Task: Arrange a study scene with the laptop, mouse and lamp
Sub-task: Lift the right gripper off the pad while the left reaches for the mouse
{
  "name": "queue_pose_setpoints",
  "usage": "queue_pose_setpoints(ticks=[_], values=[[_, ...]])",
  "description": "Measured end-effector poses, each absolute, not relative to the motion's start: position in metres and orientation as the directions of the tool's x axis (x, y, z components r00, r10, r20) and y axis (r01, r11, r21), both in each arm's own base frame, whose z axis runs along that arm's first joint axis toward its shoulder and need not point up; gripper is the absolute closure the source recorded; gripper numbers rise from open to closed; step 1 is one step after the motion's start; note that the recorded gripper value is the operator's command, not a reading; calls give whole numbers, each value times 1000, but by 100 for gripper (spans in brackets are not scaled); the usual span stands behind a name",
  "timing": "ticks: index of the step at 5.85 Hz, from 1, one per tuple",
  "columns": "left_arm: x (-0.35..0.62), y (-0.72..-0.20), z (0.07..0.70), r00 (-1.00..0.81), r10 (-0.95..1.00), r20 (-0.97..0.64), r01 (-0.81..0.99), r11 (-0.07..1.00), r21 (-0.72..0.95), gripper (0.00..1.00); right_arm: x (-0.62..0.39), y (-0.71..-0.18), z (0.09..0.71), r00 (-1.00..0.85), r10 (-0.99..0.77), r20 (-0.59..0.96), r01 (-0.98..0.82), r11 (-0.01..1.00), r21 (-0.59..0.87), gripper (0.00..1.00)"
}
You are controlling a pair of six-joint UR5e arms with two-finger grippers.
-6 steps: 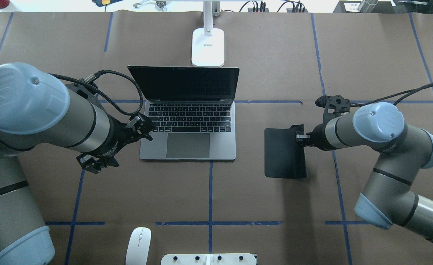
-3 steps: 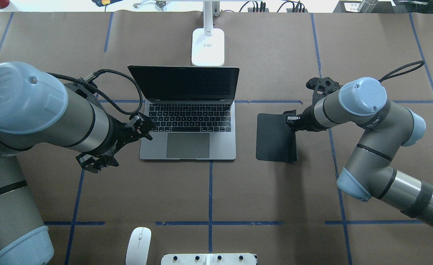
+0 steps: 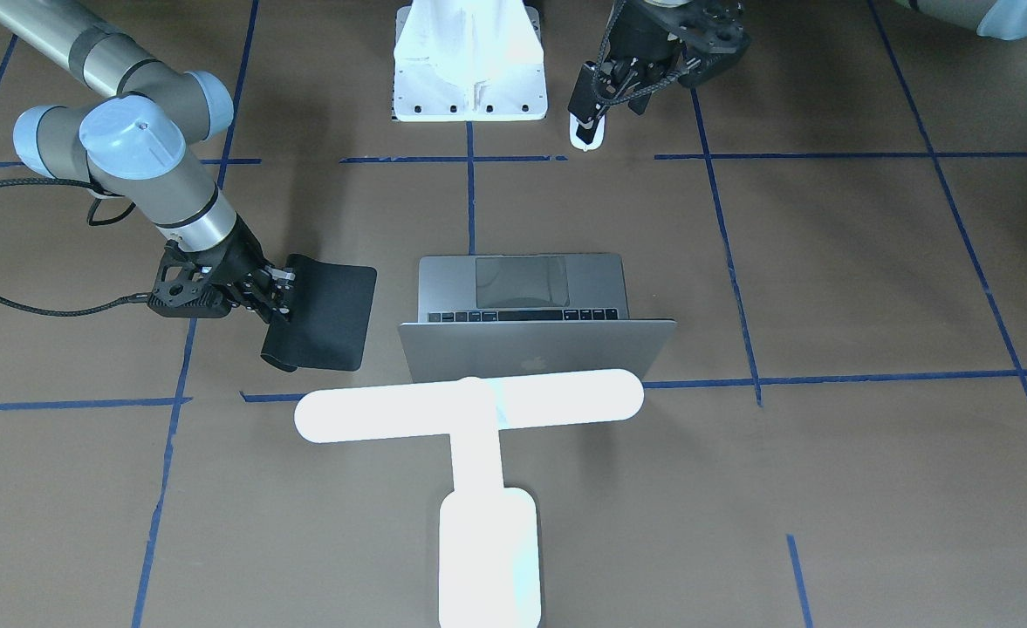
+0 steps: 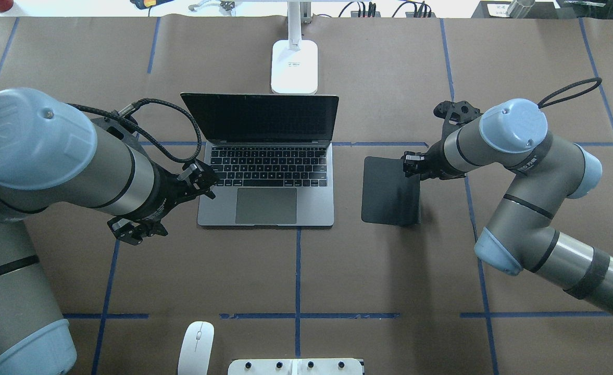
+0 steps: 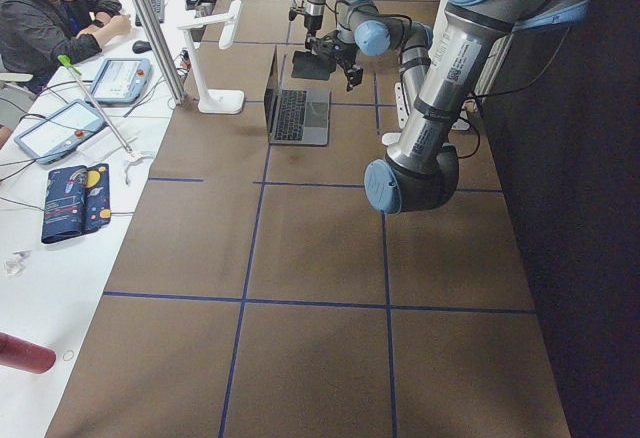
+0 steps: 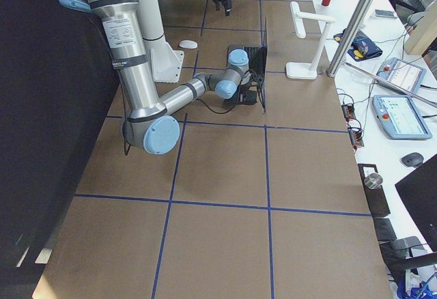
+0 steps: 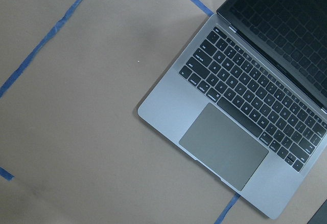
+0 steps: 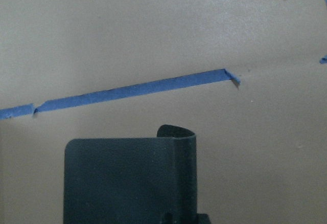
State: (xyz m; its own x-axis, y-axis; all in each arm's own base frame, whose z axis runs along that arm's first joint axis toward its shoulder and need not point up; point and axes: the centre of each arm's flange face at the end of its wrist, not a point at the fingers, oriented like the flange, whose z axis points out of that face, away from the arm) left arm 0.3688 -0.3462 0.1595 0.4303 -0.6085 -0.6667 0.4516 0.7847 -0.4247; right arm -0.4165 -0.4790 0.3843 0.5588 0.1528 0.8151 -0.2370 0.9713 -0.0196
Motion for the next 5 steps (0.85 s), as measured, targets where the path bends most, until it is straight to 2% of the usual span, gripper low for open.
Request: queue_pose_setpoints(ticks=[2,5], values=[[391,-320,177,521,-517,-679,368,854,-368,0,-381,-501,378,521,188,833,-231,970,-75,0],[446,-231,232,646,-308,-699,166,950,-265,0,-291,-534,343,455,285,843,-230,953,-198,0]])
